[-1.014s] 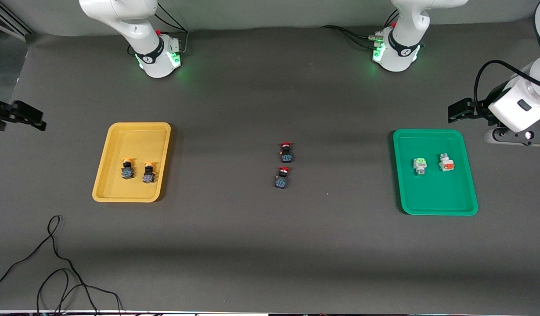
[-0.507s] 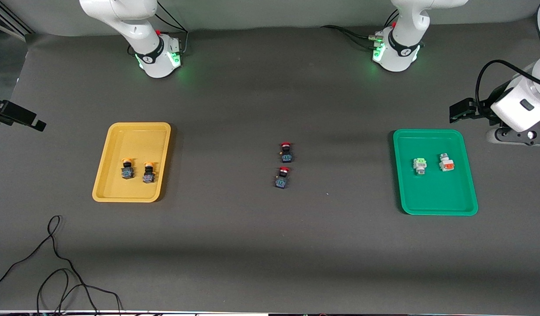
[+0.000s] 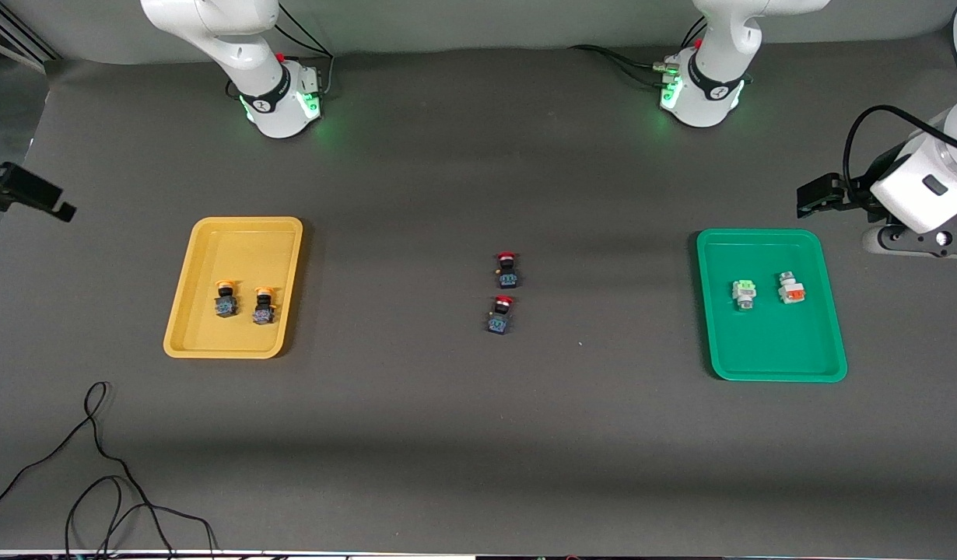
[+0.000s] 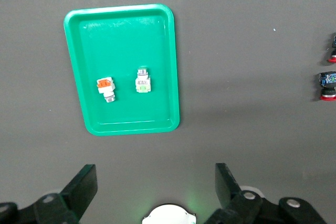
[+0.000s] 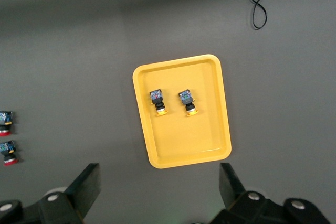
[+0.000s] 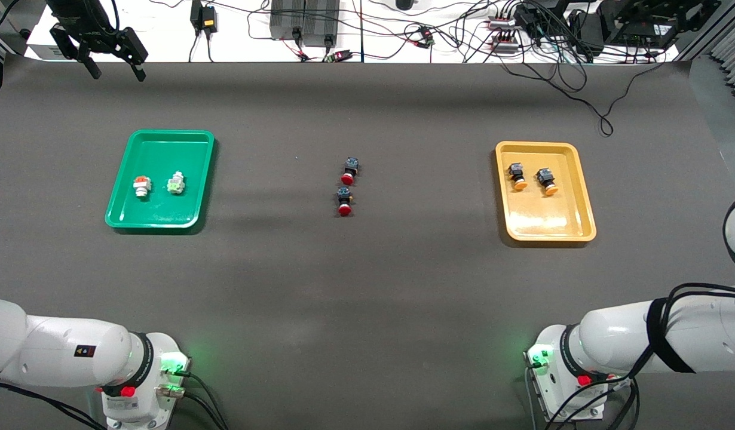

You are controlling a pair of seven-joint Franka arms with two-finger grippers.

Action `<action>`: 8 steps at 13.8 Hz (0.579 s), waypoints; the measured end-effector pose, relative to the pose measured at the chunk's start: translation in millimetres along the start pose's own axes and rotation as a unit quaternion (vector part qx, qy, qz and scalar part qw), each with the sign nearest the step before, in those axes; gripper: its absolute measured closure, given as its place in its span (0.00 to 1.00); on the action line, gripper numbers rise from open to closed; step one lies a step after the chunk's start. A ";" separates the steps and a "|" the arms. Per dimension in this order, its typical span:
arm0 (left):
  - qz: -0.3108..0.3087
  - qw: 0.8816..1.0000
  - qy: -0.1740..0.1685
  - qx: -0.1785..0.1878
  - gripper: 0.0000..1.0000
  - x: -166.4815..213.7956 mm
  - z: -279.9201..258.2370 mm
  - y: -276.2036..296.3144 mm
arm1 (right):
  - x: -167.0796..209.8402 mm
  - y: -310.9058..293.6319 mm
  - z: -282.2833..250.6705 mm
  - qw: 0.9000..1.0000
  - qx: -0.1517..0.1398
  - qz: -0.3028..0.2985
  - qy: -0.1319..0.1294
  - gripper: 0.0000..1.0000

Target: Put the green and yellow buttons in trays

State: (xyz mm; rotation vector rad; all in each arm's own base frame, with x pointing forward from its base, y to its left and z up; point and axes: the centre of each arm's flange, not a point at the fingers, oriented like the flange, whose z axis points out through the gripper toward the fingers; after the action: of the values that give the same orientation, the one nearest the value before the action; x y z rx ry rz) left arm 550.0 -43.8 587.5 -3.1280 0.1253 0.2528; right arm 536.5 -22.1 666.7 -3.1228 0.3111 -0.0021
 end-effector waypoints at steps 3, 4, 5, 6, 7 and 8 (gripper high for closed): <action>0.001 1.000 0.000 0.000 0.00 0.0 0.0 1.1 | 0.3 -0.8 0.7 1.000 -0.002 -0.001 0.000 0.00; 0.001 1.000 0.000 0.000 0.00 0.0 0.0 1.2 | 0.5 0.7 0.7 1.000 -0.002 0.000 0.000 0.00; 0.001 1.000 0.000 0.000 0.00 0.0 0.0 1.2 | 0.6 1.4 0.7 1.000 -0.002 0.002 0.000 0.00; 0.001 1.000 0.000 0.000 0.00 0.0 0.0 1.2 | 0.7 1.7 0.7 1.000 -0.002 0.004 0.000 0.00; 0.001 1.000 0.001 0.000 0.00 0.1 -0.3 1.2 | 0.8 2.2 0.6 1.000 -0.002 0.006 0.000 0.00; 0.001 1.000 0.001 0.000 0.00 0.1 -0.8 1.2 | 1.2 3.2 0.4 1.000 -0.002 0.007 0.001 0.00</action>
State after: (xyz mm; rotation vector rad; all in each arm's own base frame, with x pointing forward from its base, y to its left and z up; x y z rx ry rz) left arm 550.1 -45.0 588.3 -3.1281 0.1292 0.2482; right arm 537.1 -25.6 666.2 -3.1247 0.3332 -0.0052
